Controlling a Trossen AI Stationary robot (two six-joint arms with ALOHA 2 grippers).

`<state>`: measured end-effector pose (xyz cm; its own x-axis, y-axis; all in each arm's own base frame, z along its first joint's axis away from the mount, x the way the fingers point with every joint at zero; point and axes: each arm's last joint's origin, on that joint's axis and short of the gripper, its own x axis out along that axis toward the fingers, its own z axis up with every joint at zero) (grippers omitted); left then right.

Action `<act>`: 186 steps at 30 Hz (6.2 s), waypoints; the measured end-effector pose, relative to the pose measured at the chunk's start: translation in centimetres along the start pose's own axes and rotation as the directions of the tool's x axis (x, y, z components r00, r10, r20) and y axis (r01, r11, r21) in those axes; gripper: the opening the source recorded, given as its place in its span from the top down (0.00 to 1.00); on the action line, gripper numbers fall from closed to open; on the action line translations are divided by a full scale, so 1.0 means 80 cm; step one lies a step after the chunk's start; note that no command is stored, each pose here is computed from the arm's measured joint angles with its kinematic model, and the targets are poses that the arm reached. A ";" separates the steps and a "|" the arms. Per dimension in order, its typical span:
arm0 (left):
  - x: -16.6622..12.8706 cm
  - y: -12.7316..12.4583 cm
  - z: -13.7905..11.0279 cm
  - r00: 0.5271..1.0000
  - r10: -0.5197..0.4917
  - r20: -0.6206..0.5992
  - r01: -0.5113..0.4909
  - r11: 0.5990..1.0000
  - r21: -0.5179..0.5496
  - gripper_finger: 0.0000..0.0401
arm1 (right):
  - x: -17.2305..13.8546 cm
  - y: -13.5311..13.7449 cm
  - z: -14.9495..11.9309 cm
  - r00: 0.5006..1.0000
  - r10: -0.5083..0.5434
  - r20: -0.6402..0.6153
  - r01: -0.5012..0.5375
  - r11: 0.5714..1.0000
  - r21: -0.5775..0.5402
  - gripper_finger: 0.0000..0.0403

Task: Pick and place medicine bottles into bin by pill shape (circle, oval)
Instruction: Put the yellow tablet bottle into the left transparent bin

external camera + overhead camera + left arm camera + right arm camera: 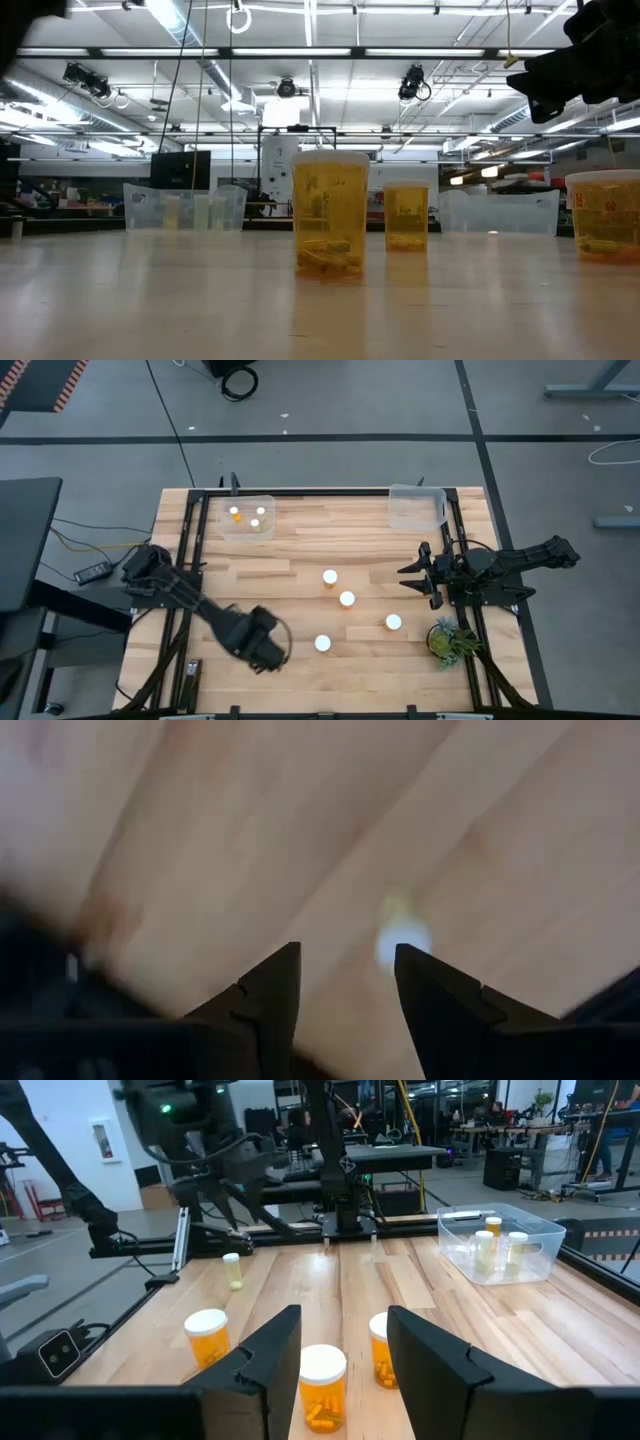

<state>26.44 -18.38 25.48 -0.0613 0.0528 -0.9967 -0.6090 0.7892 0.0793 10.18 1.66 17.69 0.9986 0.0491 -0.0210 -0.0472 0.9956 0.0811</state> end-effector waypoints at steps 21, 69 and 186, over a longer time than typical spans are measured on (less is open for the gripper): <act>0.056 -0.052 -0.043 0.986 0.012 -0.164 -0.020 0.999 -0.051 0.57 | 0.000 0.000 0.000 1.000 0.000 -0.001 0.000 1.000 0.000 0.61; 0.081 0.024 -0.120 0.994 -0.057 0.094 0.076 0.975 -0.210 0.79 | 0.000 0.000 0.000 1.000 0.000 -0.003 0.000 1.000 -0.001 0.61; 0.003 0.109 0.145 0.969 -0.158 0.192 0.136 0.983 0.123 0.71 | 0.000 0.000 0.000 1.000 0.000 -0.003 0.000 1.000 -0.001 0.61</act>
<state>30.31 -4.41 25.75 0.1884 0.0438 -0.9811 -0.5098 0.8582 -0.0596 10.18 1.66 17.66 0.9985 0.0490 -0.0243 -0.0469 0.9956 0.0806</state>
